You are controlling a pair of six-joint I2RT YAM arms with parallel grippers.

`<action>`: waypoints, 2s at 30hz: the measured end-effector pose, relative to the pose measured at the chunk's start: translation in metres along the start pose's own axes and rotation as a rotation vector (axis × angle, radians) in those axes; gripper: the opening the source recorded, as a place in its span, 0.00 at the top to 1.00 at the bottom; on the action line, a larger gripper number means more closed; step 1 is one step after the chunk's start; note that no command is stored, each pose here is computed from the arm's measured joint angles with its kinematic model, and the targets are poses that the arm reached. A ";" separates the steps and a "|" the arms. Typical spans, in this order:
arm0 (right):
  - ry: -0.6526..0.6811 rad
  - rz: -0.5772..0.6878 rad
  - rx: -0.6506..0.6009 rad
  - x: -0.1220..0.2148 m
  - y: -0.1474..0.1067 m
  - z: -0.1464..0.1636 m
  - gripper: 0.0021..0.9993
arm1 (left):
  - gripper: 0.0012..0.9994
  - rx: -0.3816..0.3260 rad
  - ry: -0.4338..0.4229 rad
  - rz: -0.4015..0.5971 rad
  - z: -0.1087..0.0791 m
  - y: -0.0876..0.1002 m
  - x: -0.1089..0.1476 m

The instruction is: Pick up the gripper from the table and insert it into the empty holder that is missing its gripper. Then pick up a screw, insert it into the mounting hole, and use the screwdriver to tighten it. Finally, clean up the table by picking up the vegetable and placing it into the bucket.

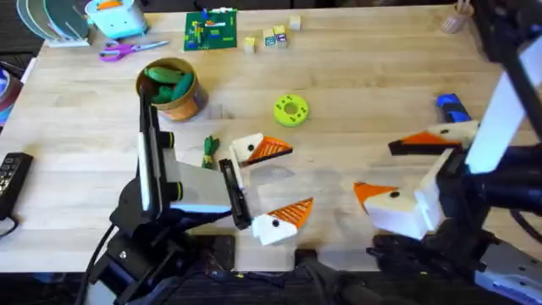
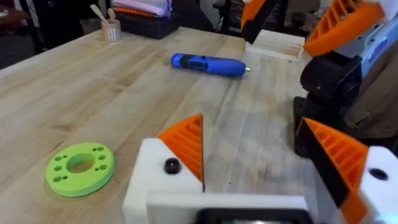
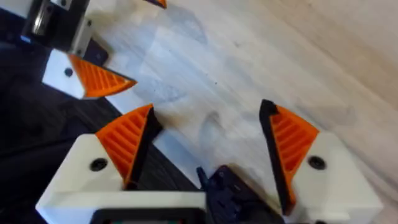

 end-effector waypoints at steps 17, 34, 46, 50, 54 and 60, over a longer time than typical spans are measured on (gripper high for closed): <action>0.183 0.127 0.067 -0.019 -0.036 0.020 0.01 | 0.99 -0.006 0.022 0.003 0.004 0.000 0.000; -0.023 -0.002 0.071 -0.023 -0.010 -0.013 0.00 | 1.00 -0.007 0.031 0.004 0.005 -0.001 0.000; -0.746 -0.223 -0.111 0.028 0.030 -0.147 0.01 | 1.00 -0.007 0.055 0.006 0.009 -0.001 0.000; -0.872 -0.203 -0.219 0.040 0.032 -0.189 0.01 | 1.00 -0.007 0.056 0.006 0.009 -0.001 0.000; -0.925 -0.151 -0.348 0.043 0.027 -0.235 0.01 | 1.00 -0.007 0.056 0.006 0.009 -0.001 0.000; -0.812 0.014 -0.460 0.018 0.000 -0.285 0.01 | 1.00 -0.007 0.057 0.006 0.009 -0.001 0.000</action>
Point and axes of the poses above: each hand's point on the last joint's axis, 136 mm out from that joint toward the fingers, its own x axis back along the fingers, its own z axis along the line the jaws close on, y = z × x, the point moved 1 cm from there along x, back along the fingers, and after that the axes turned 10 degrees about -x, right-handed, at the moved point
